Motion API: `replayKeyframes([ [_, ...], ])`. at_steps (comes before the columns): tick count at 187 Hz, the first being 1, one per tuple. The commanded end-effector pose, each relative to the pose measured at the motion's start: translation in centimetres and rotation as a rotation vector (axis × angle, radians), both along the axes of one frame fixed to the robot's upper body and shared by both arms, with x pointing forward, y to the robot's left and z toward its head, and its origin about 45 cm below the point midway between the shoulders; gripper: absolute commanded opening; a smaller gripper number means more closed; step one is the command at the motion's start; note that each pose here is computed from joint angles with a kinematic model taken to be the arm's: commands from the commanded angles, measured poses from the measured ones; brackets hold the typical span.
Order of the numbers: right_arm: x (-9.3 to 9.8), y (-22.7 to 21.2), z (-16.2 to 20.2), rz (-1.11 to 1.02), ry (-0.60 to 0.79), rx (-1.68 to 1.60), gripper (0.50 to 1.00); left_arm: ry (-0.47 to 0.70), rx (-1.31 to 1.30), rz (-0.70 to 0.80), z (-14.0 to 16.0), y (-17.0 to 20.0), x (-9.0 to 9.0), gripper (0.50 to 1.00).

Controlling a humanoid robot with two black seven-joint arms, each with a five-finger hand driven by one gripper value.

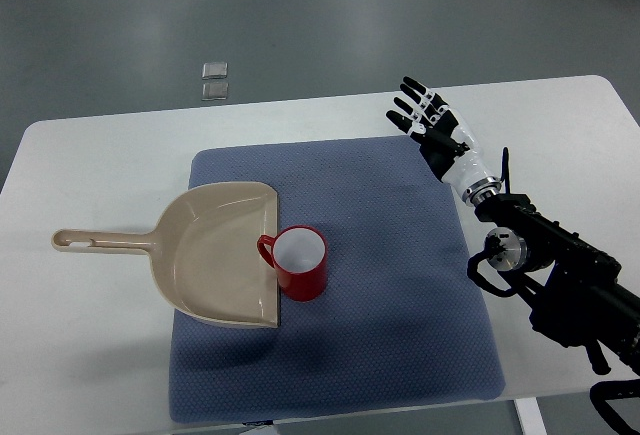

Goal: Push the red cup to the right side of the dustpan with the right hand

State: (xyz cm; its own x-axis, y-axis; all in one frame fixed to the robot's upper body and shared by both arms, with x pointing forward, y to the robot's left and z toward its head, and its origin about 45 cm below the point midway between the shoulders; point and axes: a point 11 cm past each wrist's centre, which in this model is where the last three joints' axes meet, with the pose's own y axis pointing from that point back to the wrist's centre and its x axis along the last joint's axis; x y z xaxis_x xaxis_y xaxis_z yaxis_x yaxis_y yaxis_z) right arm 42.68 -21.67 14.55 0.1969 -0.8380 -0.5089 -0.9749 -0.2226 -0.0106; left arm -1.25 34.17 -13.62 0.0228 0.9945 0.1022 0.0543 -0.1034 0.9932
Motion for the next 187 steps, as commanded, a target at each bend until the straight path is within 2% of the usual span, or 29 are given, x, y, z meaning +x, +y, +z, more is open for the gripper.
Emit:
replayKeyframes([
  [1, 0.3, -1.2, -0.5, -0.07, 0.042, 0.07, 0.928, 0.0, 0.0, 0.0, 0.0, 0.0, 0.0, 1.0],
  [50, 0.8, -1.8, -0.7, -0.17, 0.129, 0.215, 0.928, 0.0, 0.0, 0.0, 0.0, 0.0, 0.0, 1.0],
  [187, 2.6, -0.6, 1.9, -0.162, 0.075, 0.217, 0.928, 0.0, 0.0, 0.0, 0.0, 0.0, 0.0, 1.0],
])
